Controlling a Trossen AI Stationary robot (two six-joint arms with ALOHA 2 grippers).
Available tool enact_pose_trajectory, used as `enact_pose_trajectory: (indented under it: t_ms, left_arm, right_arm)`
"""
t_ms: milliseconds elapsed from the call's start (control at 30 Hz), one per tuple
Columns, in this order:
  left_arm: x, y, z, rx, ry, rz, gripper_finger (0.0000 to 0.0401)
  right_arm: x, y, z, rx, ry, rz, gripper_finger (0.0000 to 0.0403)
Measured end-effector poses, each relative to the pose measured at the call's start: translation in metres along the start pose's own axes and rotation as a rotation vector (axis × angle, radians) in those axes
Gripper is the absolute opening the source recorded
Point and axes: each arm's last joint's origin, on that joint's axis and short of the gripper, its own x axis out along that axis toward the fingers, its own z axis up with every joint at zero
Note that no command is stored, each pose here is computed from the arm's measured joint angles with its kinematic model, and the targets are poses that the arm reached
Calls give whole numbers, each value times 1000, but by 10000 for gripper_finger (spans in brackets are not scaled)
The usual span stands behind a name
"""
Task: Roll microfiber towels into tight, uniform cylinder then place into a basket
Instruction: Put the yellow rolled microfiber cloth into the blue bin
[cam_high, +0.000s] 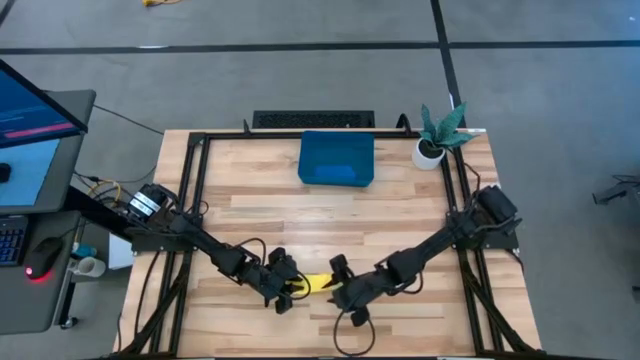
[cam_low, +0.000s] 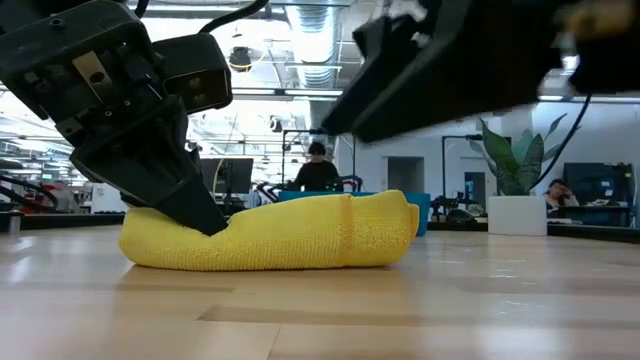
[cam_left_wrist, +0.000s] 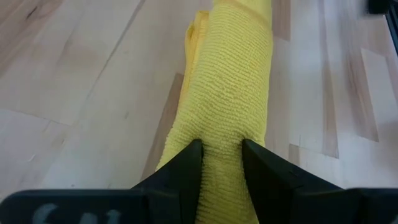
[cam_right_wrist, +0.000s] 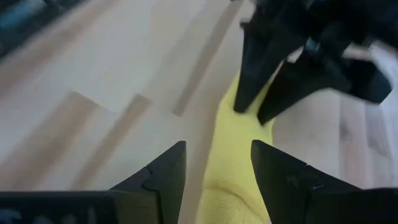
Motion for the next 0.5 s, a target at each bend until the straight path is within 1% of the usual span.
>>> enact_pose_trajectory:
  t_ms: [67, 200, 400, 500]
  left_arm:
    - [0, 0, 0, 0, -1, 1, 112]
    - [0, 0, 0, 3, -4, 4, 112]
    - [0, 0, 0, 6, -6, 7, 112]
    - [0, 0, 0, 6, -8, 9, 112]
  right_arm:
    - [8, 0, -5, -36, 15, -18, 202]
    - [23, -4, -17, -36, 58, -27, 202]
    - [30, -12, -23, 63, 78, -44, 202]
    - [31, -15, -28, 109, 124, -39, 202]
